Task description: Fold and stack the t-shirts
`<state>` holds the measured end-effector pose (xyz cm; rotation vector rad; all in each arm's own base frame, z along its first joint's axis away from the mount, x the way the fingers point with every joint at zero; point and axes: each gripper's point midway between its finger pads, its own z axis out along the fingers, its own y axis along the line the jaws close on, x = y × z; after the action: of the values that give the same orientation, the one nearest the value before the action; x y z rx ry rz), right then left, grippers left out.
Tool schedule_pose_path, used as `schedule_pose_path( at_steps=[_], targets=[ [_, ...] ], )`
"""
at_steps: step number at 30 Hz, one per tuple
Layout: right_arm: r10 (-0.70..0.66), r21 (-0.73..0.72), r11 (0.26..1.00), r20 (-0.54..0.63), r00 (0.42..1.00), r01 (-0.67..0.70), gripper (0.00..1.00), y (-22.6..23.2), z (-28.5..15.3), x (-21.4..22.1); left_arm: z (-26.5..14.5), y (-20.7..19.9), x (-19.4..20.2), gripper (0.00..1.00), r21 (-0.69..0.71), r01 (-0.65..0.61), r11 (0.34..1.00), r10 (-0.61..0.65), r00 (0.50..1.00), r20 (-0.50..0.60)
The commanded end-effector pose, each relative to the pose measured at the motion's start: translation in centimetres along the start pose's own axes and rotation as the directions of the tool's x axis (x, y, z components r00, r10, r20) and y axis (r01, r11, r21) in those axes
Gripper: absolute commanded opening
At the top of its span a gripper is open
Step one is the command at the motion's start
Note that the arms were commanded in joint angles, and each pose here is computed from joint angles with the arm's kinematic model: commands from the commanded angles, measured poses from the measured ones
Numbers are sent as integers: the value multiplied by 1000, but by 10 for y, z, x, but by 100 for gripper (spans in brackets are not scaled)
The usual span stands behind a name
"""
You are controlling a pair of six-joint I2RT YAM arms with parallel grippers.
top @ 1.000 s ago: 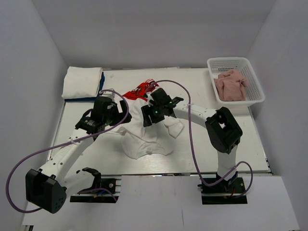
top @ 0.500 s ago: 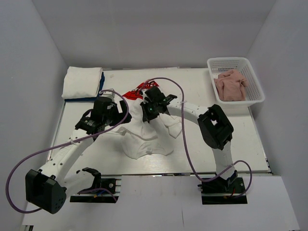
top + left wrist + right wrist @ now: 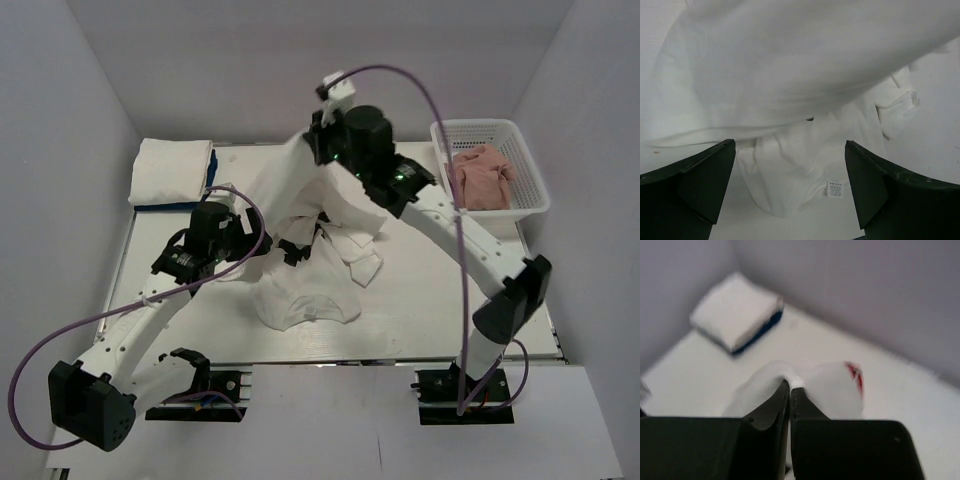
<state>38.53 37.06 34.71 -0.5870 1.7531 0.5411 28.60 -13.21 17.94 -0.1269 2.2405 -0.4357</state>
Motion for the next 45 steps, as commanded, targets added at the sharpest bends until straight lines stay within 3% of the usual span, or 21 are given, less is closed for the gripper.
schedule_pose_path(
  at_steps=[1,2,4,5,7,8,10,11,13,18,20,22,25,31,36,38,39,41,42,43,45],
  targets=[
    [-97,194,981,435,895,11,0,-35,-56,-149,-10,-4,-16,100,15,-4,1000,3,998,59],
    [-107,240,970,535,838,-29,0,-45,-74,-184,-10,-4,-16,100,15,-4,1000,3,998,59],
    [-192,347,938,566,802,-20,0,-61,-79,-206,-10,-6,-18,100,19,-4,1000,2,998,67],
    [-232,422,903,646,727,-87,0,-77,-105,-245,-10,-6,-18,100,19,-4,1000,2,998,67],
    [-329,526,848,624,709,-69,0,-90,-103,-255,-9,-7,-20,100,23,-3,1000,2,997,75],
    [-378,595,789,667,643,-153,0,-106,-142,-285,-9,-7,-20,100,23,-3,1000,2,997,75],
    [-502,713,687,606,618,-140,0,-125,-143,-289,-9,-5,-21,100,15,-3,1000,2,997,80],
    [-529,723,660,641,556,-204,0,-134,-169,-304,-9,-5,-21,100,15,-3,1000,2,997,80],
    [-603,771,593,617,506,-234,0,-153,-191,-313,-9,-4,-22,100,7,-2,1000,2,996,84],
    [-679,822,469,569,463,-323,0,-201,-243,-319,-3,-3,-20,100,-4,-12,1000,12,998,64],
    [-715,816,415,566,410,-402,0,-225,-277,-323,-2,-3,-20,100,-9,-13,1000,13,998,54],
    [-743,804,401,566,358,-438,0,-237,-305,-331,1,-4,-21,100,-11,-13,1000,14,999,50],
    [-769,805,377,547,330,-458,0,-260,-332,-333,6,-2,-17,100,-22,-14,1000,15,999,29],
    [-833,884,234,397,385,-404,0,-315,-342,-322,13,-6,-14,100,-2,-16,1000,16,1000,4],
    [-827,927,138,302,474,-350,0,-365,-336,-298,19,-7,-11,100,-3,-17,1000,17,1000,-19],
    [-802,945,102,263,536,-312,0,-386,-326,-280,22,-8,-14,100,1,-16,1000,16,1000,-10],
    [-756,960,74,230,614,-269,0,-407,-303,-252,24,-9,-11,100,5,-7,1000,7,1000,-22],
    [-726,970,45,197,659,-241,0,-417,-297,-231,28,-10,-9,100,11,-7,1000,8,999,-32],
    [-665,985,20,140,734,-170,0,-439,-268,-185,27,-14,-13,100,24,-7,1000,7,1000,-27],
    [-650,985,20,142,746,-170,0,-442,-263,-174,30,-13,-10,100,17,-7,1000,8,999,-39],
    [-533,994,8,98,840,-111,0,-465,-237,-118,32,-12,-9,100,12,-7,1000,8,999,-50]
  ],
)
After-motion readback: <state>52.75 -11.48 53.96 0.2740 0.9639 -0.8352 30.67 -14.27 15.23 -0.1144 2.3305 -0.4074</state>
